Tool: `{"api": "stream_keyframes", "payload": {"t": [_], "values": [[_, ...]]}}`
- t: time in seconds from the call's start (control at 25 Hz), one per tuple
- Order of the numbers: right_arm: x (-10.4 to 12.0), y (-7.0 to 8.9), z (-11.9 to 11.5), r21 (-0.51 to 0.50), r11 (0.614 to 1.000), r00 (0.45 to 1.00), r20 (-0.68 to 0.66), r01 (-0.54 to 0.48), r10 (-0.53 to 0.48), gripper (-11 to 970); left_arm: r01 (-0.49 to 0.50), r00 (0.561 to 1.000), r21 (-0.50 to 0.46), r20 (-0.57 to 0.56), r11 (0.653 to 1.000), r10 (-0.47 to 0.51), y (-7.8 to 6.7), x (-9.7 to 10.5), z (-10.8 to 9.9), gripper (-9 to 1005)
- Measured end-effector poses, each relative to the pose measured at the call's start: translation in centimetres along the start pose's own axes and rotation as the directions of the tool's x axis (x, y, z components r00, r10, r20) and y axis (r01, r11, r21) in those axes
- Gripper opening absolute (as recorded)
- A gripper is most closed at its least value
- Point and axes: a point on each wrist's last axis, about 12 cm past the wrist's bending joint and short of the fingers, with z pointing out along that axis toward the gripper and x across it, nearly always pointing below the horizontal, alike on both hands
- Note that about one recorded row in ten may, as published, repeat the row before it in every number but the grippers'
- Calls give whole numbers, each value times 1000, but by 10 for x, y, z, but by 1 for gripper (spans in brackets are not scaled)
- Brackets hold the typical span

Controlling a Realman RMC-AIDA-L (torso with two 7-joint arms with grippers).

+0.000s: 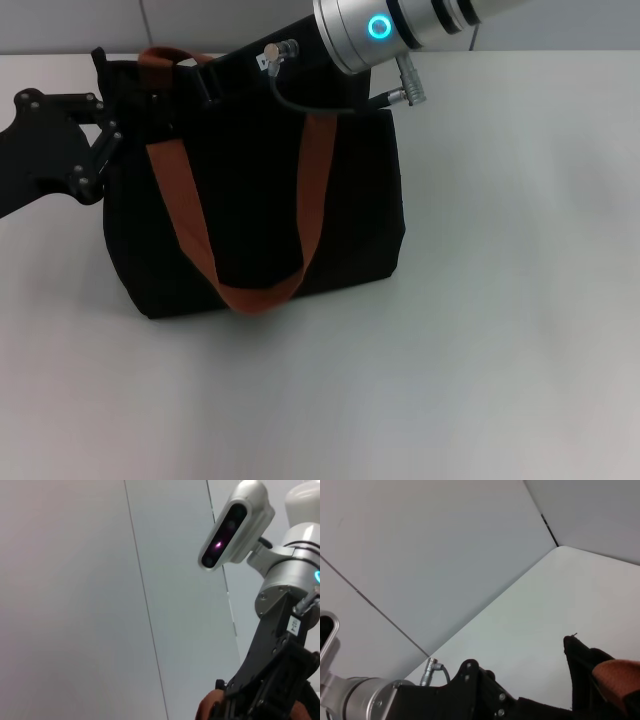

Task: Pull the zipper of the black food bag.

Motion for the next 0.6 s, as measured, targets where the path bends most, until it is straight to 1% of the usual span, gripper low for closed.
{"api": "stream_keyframes", "payload": {"t": [0.4, 0.6], "values": [[1, 1, 1, 1, 1000, 1000, -10, 7, -7, 168, -9, 1000, 6, 4, 1000, 9, 0, -2, 1, 65], [1, 1, 2, 1, 1000, 1000, -14, 12, -12, 258, -9, 1000, 5, 4, 1000, 9, 0, -2, 1, 67]]}}
